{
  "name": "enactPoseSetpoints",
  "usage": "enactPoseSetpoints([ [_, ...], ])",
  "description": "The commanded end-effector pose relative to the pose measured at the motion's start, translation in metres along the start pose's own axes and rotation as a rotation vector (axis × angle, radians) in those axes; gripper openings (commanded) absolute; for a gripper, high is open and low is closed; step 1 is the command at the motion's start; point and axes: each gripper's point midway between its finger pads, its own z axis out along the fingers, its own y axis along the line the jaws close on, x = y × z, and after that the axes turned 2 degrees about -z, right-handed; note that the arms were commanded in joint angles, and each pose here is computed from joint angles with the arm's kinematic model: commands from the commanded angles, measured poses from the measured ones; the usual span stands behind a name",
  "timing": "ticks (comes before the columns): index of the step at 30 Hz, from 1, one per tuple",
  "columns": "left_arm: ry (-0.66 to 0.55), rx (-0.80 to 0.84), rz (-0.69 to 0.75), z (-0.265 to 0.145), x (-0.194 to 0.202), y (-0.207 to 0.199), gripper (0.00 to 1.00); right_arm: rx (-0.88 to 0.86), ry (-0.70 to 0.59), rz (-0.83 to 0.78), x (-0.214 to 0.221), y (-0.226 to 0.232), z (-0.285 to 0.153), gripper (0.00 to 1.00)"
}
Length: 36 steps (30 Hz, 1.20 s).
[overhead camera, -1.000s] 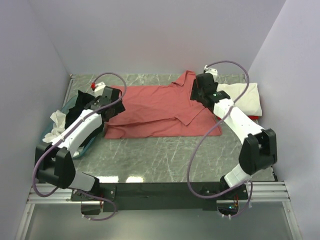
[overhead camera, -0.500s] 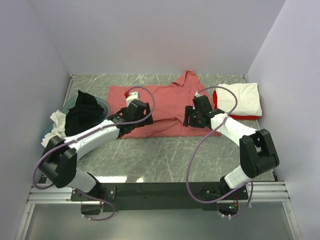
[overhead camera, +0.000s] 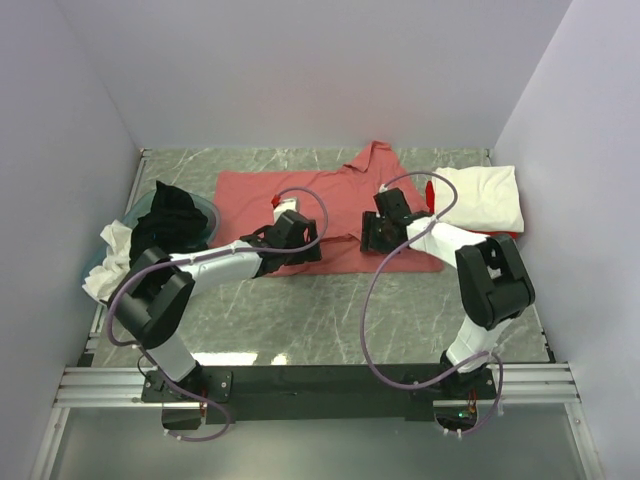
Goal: Fold and stack the t-shirts
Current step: Fold the tshirt
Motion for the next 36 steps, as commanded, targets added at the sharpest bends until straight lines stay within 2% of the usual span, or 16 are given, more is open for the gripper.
enactPoseSetpoints([
  [1,-0.016,0.04,-0.006,0.005,-0.002,-0.01,0.89,-0.017,-0.071,-0.015,-0.03,0.012,0.001,0.61],
  [3,-0.01,0.026,-0.001,0.007,0.001,-0.006,0.89,-0.001,-0.082,-0.011,-0.035,0.01,0.003,0.52],
  [4,-0.003,0.019,0.003,0.008,0.005,-0.004,0.88,0.003,-0.089,-0.011,-0.037,0.01,0.002,0.44],
  [6,-0.001,0.01,0.003,0.009,0.007,-0.001,0.88,0.007,-0.097,-0.015,-0.041,0.011,0.001,0.37],
  [7,0.008,0.002,0.006,0.011,0.011,0.003,0.88,0.011,-0.097,-0.019,-0.043,0.011,0.001,0.26],
  [10,0.017,-0.01,0.003,0.012,0.017,0.009,0.89,0.024,-0.102,-0.032,-0.052,0.011,0.002,0.08],
  [13,0.026,-0.022,-0.001,0.013,0.023,0.015,0.88,0.018,-0.104,-0.037,-0.062,0.016,0.002,0.0],
  [26,0.054,-0.054,0.007,0.014,0.036,0.027,0.88,0.015,-0.109,-0.111,-0.116,0.038,0.027,0.0],
  [28,0.06,-0.063,0.007,0.013,0.039,0.03,0.89,0.028,-0.112,-0.125,-0.123,0.038,0.03,0.03],
  [30,0.061,-0.07,0.007,0.012,0.04,0.033,0.89,0.03,-0.119,-0.141,-0.132,0.041,0.032,0.11],
  [31,0.067,-0.071,0.005,0.012,0.042,0.034,0.88,0.028,-0.136,-0.143,-0.14,0.044,0.03,0.23],
  [34,0.071,-0.071,-0.003,0.012,0.044,0.035,0.88,0.045,-0.154,-0.139,-0.15,0.041,0.027,0.48],
  [36,0.074,-0.072,-0.006,0.012,0.046,0.036,0.88,0.058,-0.192,-0.136,-0.157,0.042,0.017,0.54],
])
